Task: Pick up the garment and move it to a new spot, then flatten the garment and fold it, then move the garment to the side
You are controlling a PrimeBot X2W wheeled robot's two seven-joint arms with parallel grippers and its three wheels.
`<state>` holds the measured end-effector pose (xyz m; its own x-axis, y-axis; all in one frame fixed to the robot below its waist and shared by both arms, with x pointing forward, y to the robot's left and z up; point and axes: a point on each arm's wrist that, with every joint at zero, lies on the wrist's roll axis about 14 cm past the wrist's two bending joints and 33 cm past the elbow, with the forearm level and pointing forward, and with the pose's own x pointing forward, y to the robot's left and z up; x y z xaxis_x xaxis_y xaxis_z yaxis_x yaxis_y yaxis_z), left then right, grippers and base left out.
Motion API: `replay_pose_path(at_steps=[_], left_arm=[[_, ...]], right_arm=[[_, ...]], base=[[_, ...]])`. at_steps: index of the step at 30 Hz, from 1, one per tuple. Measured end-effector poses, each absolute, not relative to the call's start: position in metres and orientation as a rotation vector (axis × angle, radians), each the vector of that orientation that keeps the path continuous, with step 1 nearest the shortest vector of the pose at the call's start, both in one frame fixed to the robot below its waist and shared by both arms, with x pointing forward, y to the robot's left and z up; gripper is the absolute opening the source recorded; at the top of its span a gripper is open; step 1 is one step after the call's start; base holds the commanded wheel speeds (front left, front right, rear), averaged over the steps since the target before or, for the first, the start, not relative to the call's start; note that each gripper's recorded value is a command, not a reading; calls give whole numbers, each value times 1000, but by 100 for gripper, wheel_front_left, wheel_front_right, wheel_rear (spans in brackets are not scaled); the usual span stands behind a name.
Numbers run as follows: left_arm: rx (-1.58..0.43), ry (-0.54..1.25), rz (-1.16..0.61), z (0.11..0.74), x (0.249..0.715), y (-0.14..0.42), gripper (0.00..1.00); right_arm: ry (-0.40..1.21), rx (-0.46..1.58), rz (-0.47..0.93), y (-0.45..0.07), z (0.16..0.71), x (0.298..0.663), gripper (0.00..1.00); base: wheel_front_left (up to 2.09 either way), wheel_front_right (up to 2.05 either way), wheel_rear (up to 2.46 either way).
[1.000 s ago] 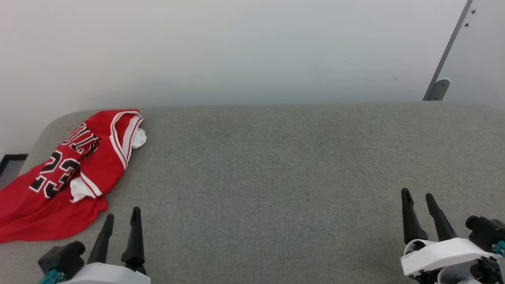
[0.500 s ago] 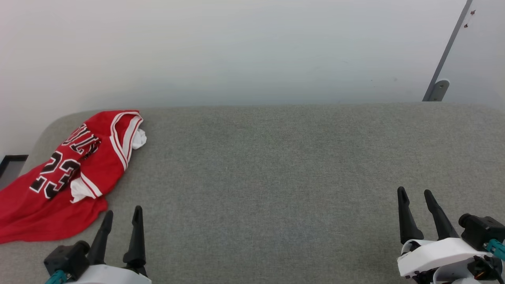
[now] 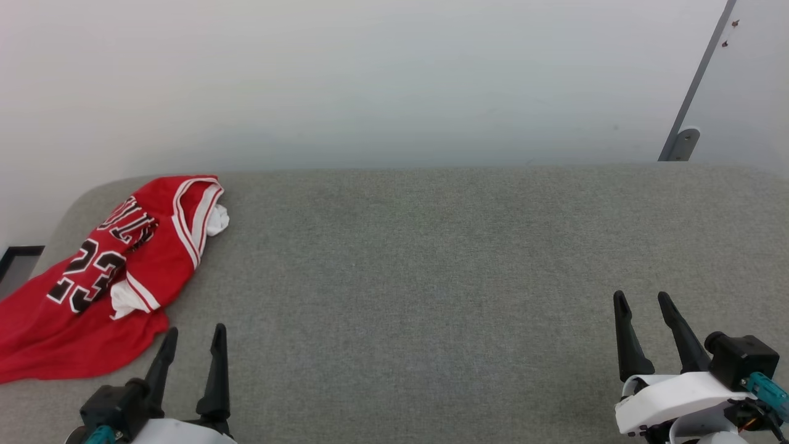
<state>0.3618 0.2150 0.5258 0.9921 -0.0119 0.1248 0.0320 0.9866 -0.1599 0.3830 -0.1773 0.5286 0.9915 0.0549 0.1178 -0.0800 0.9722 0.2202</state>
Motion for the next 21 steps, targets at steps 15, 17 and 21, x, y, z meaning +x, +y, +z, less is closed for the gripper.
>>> replay_pose_path(at_steps=[15,17,21], left_arm=[[-117,-138,-35,528,359,213,100],[-122,-139,-32,528,359,214,100],[-140,-142,-22,528,358,217,100]], right_arm=[[-131,178,83,-174,534,383,100],[-132,178,84,-173,534,383,100],[-132,177,93,-170,535,384,100]], base=[[0,0,0],[0,0,0],[0,0,0]])
